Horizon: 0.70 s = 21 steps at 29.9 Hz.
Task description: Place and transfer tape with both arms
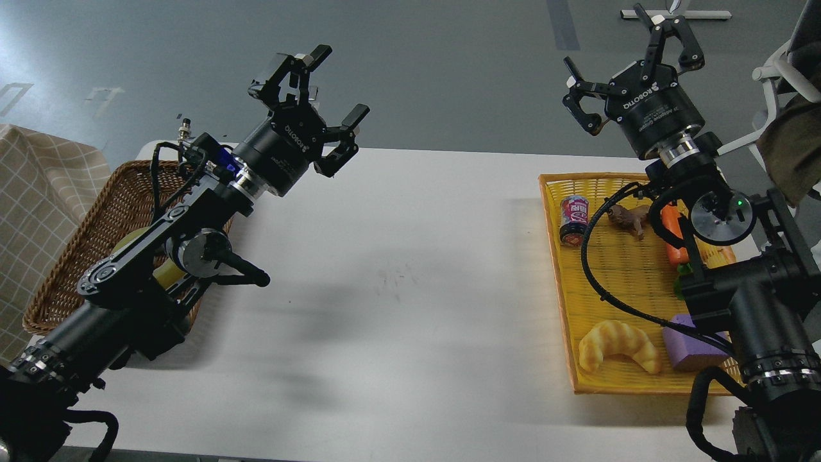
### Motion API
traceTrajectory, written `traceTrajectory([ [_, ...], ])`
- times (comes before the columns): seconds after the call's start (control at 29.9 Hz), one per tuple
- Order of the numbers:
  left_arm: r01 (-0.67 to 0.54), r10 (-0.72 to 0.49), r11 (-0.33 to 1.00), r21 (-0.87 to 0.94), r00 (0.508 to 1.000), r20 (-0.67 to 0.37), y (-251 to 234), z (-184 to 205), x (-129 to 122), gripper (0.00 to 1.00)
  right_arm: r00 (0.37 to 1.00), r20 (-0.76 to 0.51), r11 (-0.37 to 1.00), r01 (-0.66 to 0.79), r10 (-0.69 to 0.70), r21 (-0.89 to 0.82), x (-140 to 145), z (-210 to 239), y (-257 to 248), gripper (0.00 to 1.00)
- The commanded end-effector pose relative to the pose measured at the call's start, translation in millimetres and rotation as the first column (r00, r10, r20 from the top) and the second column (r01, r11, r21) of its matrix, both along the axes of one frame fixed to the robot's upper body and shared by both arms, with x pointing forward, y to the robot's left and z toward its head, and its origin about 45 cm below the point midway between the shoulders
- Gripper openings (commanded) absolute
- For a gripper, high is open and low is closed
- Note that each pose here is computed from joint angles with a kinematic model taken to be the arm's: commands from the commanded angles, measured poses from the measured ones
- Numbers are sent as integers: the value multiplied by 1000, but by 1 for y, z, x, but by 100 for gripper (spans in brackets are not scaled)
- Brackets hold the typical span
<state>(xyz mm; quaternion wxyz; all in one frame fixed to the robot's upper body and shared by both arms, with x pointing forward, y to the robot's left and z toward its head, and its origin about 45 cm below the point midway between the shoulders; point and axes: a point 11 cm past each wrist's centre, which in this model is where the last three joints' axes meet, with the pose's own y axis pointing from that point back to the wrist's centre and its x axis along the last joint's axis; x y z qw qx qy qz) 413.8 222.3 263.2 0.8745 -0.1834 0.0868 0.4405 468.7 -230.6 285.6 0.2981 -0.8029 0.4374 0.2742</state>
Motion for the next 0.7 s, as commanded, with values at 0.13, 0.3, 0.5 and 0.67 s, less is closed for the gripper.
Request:
traceTrajectory([
  [0.13, -37, 37, 999, 28, 999, 26, 20, 13, 6, 98, 998, 0, 997, -59, 59, -46, -2, -1, 21, 100],
  [0.3, -33, 32, 999, 28, 999, 38, 20, 17, 8, 98, 998, 7, 996, -68, 68, -56, 1, 4, 25, 100],
  [0.5, -58, 56, 998, 26, 997, 57, 27, 27, 19, 98, 998, 8, 996, -65, 66, -57, 1, 4, 25, 100],
  [0.67, -86, 87, 996, -5, 993, 74, 34, 36, 23, 98, 998, 19, 998, -53, 54, -45, 2, 7, 22, 100],
])
